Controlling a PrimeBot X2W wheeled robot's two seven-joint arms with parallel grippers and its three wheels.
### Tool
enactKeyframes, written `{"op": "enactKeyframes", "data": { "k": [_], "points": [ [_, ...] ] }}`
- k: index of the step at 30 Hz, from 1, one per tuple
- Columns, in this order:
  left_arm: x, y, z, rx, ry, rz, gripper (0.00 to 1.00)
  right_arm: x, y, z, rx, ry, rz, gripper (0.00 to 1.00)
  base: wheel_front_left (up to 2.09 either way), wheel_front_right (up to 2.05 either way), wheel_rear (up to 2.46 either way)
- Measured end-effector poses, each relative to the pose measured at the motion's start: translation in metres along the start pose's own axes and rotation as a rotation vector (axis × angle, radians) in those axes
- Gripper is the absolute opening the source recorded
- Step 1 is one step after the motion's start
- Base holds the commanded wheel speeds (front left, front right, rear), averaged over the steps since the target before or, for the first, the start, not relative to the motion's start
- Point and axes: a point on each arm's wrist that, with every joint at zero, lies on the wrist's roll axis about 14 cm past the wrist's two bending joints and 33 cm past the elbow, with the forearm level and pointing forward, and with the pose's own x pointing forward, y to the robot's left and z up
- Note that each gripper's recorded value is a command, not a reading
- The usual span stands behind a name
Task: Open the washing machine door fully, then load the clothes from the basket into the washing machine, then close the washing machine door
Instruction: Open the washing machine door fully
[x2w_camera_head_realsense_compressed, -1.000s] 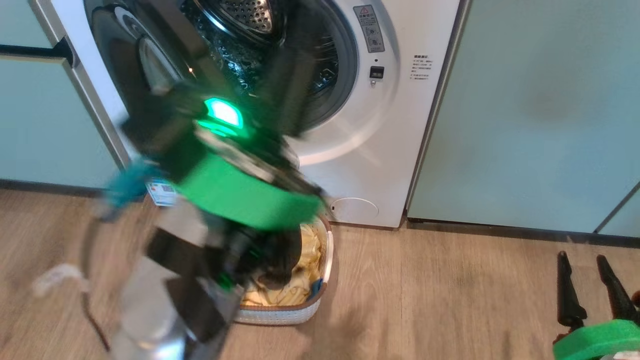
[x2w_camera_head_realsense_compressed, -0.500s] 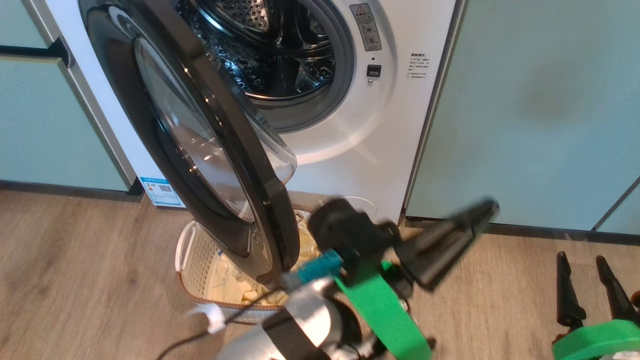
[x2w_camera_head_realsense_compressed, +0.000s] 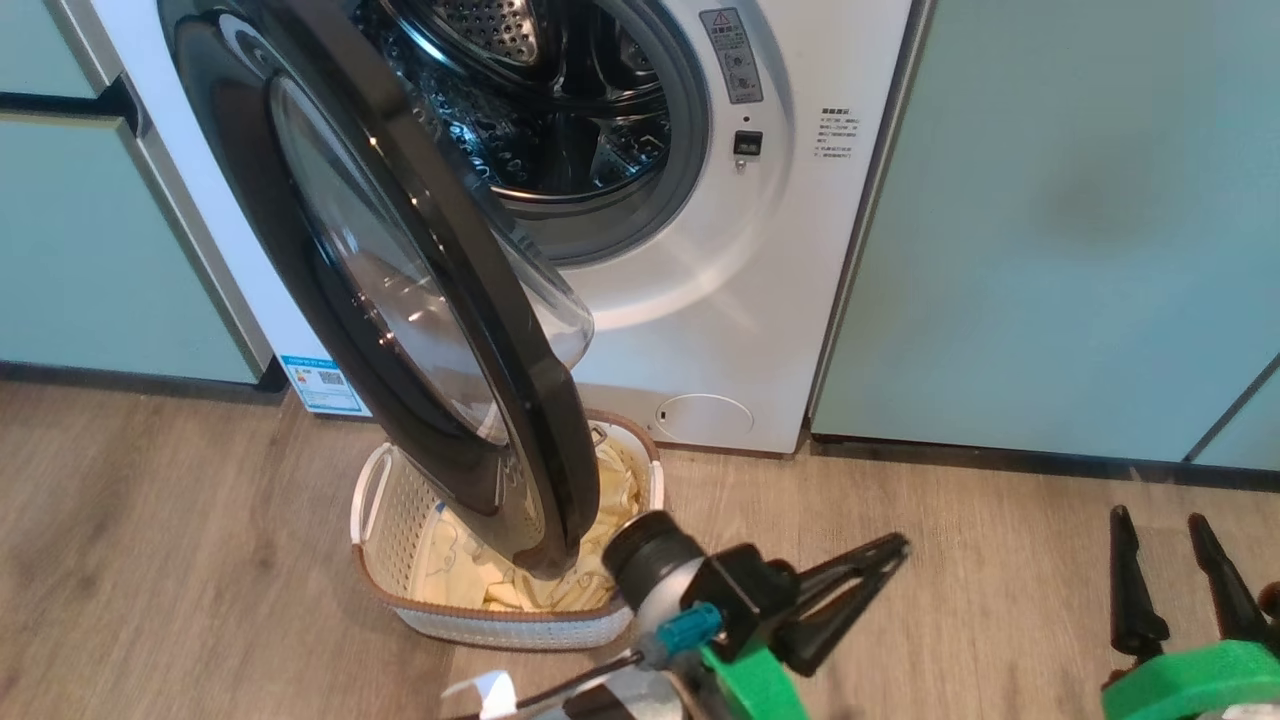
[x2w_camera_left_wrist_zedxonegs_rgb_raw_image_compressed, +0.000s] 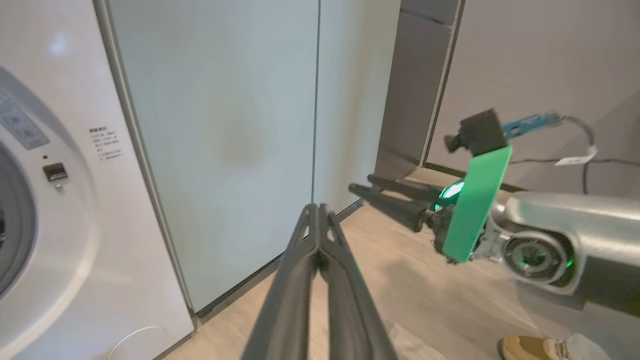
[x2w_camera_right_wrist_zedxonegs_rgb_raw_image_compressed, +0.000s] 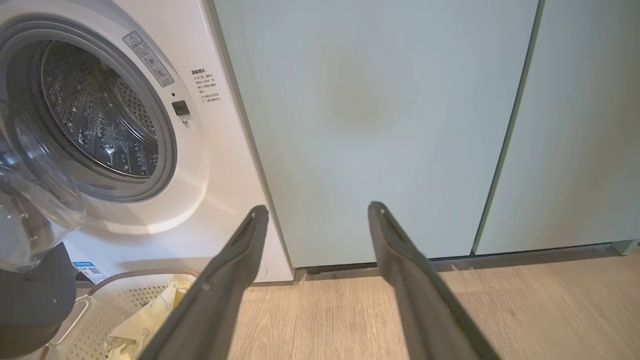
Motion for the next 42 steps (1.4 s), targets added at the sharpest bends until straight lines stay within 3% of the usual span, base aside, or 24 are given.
{"op": "enactKeyframes", "data": {
  "k": [11, 23, 42],
  "points": [
    [-0.022, 0.035, -0.06, 0.016, 0.146, 0.139, 0.0, -0.001, 0.001, 0.001, 0.0, -0.003, 0.002, 1.0, 0.0, 0.0, 0.0],
    [-0.033, 0.106, -0.04, -0.033, 0.07, 0.426, 0.0, 0.002, 0.002, -0.006, 0.002, 0.02, 0.006, 1.0, 0.0, 0.0, 0.0],
    [-0.06, 0.149, -0.029, -0.023, 0.033, 0.623, 0.0, 0.009, 0.009, -0.011, 0.002, 0.033, 0.027, 1.0, 0.0, 0.0, 0.0]
  ]
}}
